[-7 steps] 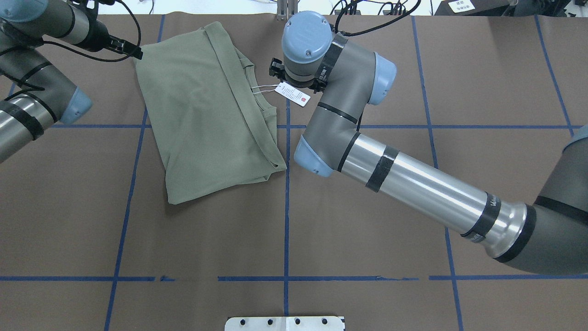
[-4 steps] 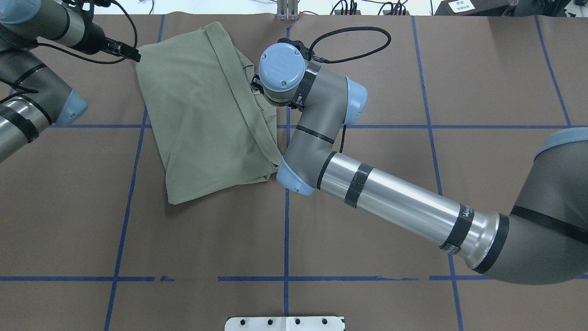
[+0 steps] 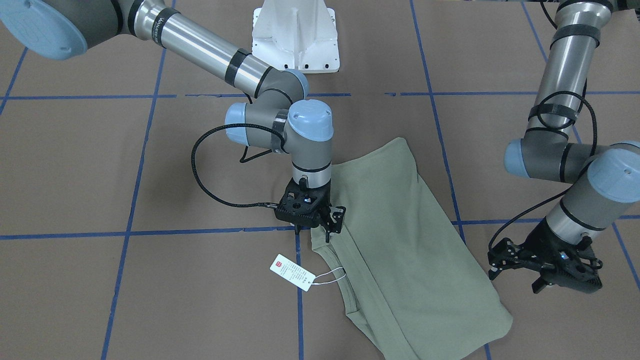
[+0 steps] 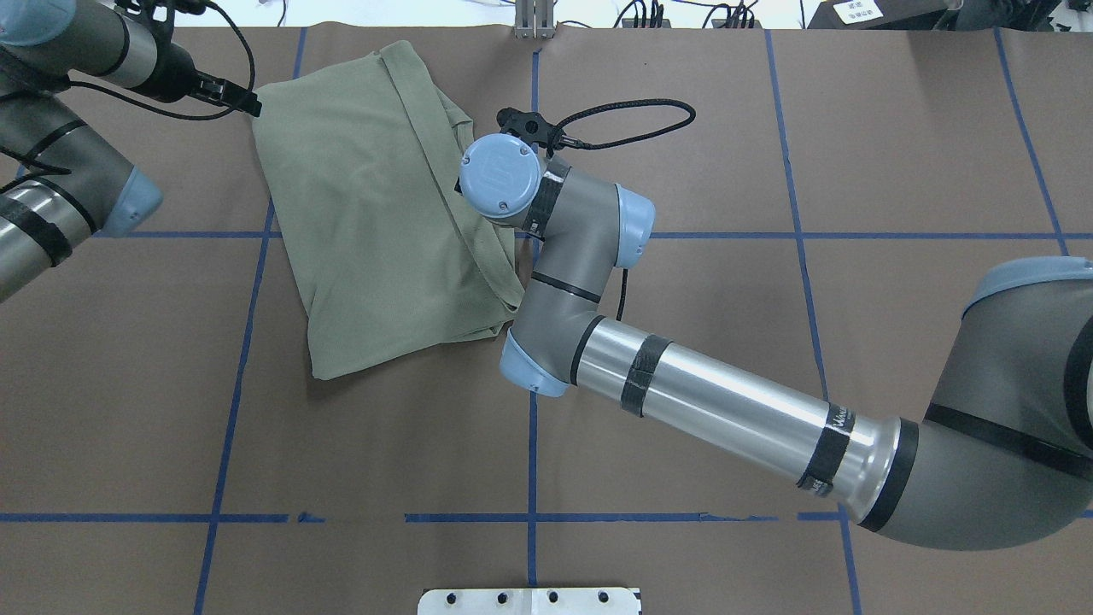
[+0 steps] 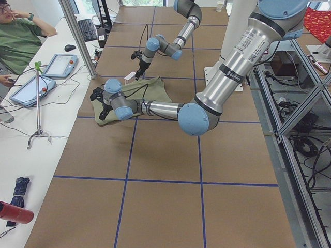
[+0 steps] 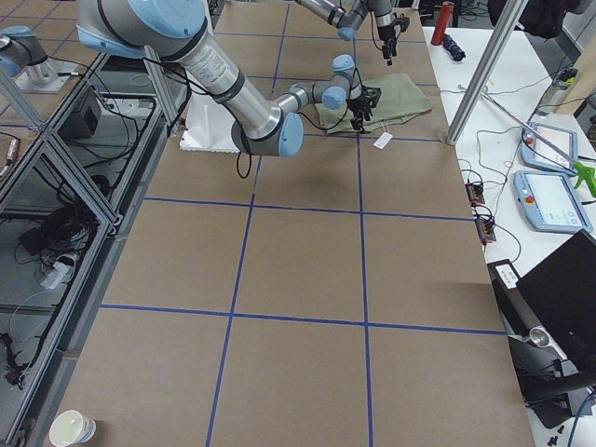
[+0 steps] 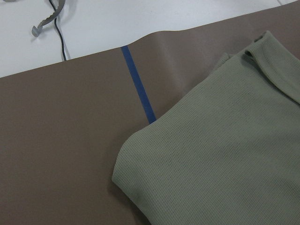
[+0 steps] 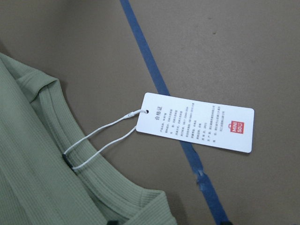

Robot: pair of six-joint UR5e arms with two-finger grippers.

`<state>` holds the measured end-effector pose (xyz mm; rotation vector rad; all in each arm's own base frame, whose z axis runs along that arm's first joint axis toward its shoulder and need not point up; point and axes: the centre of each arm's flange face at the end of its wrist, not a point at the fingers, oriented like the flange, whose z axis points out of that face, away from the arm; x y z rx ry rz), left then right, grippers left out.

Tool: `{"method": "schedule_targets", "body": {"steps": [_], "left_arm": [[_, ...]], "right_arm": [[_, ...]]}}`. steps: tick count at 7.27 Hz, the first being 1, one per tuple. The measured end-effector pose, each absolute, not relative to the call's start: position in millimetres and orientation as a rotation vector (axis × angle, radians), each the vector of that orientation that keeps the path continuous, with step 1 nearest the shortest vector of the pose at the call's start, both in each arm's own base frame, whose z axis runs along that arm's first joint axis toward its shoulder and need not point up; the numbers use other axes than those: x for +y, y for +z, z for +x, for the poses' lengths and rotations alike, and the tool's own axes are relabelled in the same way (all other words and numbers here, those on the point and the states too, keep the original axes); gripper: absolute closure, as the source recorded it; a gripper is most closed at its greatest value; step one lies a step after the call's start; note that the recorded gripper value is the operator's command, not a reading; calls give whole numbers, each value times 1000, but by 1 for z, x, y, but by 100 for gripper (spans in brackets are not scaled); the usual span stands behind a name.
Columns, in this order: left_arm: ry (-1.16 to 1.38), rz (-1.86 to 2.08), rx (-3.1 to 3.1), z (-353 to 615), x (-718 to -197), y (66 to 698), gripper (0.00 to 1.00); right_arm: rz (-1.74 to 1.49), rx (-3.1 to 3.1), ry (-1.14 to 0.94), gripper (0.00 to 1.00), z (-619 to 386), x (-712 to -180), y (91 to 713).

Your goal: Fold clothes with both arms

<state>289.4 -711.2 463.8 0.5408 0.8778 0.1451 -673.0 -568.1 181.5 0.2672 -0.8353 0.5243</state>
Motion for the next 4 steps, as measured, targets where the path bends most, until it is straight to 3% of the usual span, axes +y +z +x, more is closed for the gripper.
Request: {"method": "schedule_targets", "body": {"steps": [4], "left_arm": [[146,539,874,289,-711,466,0]], "right_arm": [[298,-808,492,31,-686,-564,180]]}}
